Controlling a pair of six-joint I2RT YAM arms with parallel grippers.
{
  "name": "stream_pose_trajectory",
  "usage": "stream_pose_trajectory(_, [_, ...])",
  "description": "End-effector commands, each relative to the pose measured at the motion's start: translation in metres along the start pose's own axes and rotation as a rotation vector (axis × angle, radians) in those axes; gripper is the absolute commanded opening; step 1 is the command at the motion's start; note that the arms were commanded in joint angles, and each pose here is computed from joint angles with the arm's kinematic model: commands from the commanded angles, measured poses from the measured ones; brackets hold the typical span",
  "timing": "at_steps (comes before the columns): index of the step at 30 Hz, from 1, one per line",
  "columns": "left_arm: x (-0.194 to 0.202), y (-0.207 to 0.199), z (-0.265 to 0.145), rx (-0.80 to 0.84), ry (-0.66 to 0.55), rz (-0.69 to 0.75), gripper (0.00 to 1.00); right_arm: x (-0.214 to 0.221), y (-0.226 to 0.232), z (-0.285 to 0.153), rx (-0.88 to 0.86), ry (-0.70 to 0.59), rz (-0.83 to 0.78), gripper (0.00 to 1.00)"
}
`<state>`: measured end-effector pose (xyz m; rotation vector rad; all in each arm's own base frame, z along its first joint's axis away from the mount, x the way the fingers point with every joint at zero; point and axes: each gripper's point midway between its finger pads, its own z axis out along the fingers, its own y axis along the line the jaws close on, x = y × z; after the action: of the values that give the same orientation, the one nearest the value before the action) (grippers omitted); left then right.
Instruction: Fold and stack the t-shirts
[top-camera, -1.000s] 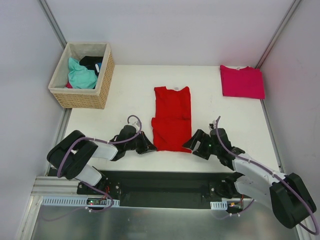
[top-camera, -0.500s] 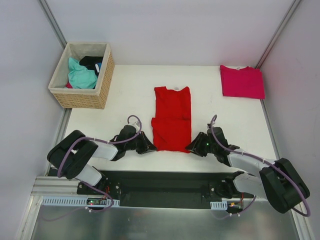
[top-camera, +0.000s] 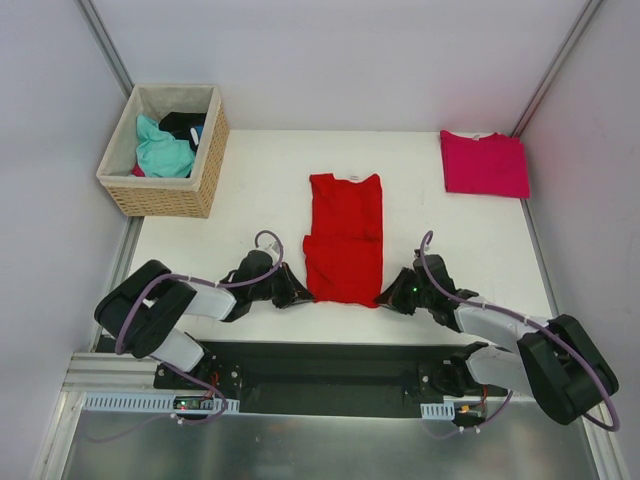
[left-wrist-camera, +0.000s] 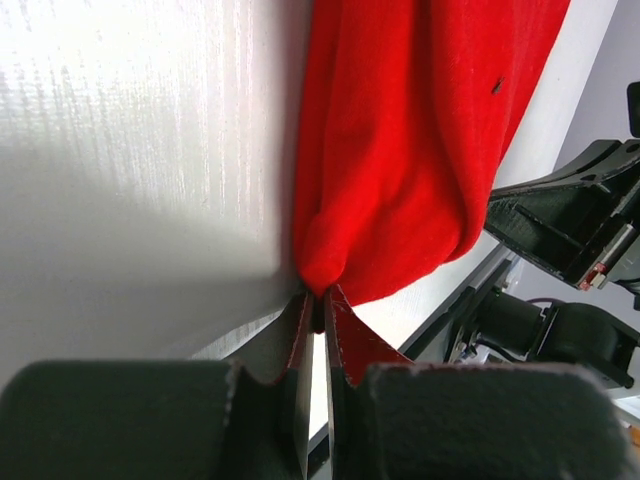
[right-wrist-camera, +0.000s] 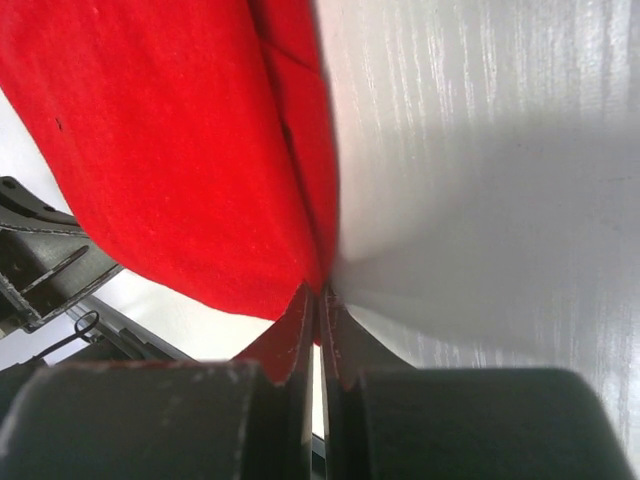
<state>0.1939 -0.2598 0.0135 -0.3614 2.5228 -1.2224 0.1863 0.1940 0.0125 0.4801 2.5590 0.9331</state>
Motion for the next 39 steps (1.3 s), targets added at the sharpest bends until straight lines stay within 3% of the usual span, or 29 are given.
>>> stream_pose_trajectory(1, [0.010, 0.019, -0.008, -0.086, 0.026, 0.016, 0.00, 0.006, -0.027, -0.008, 0.143, 0.025, -0.041, 0.01])
stream_pose_trajectory(11, [-0.035, -0.058, -0.038, -0.040, -0.077, 0.210, 0.00, -0.031, 0.024, -0.040, 0.106, -0.062, -0.140, 0.01])
stream_pose_trajectory(18, [-0.057, -0.105, -0.045, 0.024, -0.116, 0.260, 0.00, -0.052, 0.051, -0.048, 0.079, -0.111, -0.173, 0.01])
stream_pose_trajectory(27, [-0.096, -0.130, -0.039, 0.027, -0.162, 0.268, 0.00, -0.105, 0.093, -0.054, 0.054, -0.213, -0.208, 0.01])
stream_pose_trajectory(39, [-0.155, -0.132, -0.027, 0.004, -0.217, 0.242, 0.00, -0.186, 0.130, -0.037, 0.053, -0.279, -0.185, 0.01])
